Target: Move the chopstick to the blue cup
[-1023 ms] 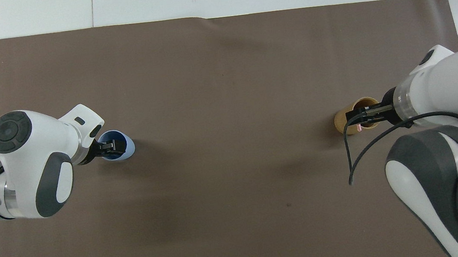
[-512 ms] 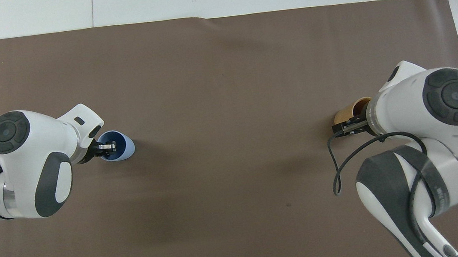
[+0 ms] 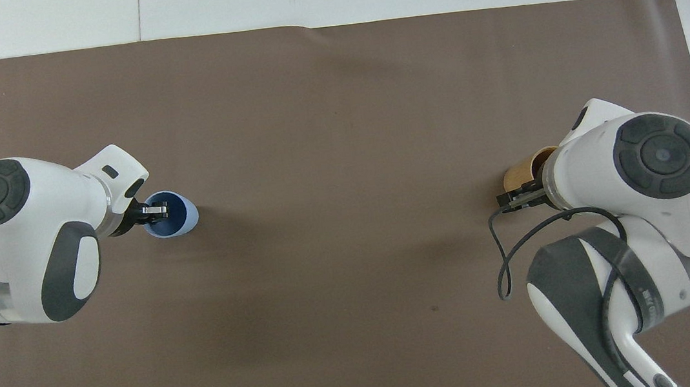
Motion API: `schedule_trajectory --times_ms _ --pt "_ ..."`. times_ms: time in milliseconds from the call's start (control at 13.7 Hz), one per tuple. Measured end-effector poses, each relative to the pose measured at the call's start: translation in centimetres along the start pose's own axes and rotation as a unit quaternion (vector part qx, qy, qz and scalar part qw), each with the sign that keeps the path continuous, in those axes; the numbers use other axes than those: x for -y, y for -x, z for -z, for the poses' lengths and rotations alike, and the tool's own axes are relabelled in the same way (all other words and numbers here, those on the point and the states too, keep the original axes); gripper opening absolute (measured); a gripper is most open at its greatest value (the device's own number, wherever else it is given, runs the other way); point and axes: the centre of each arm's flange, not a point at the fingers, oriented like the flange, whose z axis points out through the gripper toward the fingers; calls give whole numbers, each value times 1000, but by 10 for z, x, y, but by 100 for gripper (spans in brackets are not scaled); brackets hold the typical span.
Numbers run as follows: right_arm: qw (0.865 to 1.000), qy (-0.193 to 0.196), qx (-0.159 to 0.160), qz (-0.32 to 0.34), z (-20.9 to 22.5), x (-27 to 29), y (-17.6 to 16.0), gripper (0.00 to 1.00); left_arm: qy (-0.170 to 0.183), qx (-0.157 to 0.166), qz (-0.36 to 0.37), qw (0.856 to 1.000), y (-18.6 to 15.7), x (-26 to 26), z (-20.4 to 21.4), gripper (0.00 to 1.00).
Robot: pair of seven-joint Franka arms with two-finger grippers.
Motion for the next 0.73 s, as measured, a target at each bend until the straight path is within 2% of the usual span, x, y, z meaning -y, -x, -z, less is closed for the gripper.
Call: schedule_trajectory --times_ms 146,365,658,731 --pt "1000 0 2 1 -1 0 1 99 5 -5 -6 1000 1 -59 5 5" --pt "1000 1 4 4 -3 1 2 96 1 14 -16 1000 20 -132 -23 5" --pt "1000 1 5 9 -4 0 3 88 16 19 -13 1000 32 -183 -61 5" --pt "1000 1 5 8 -4 0 3 83 22 15 -11 1000 33 -193 -66 5"
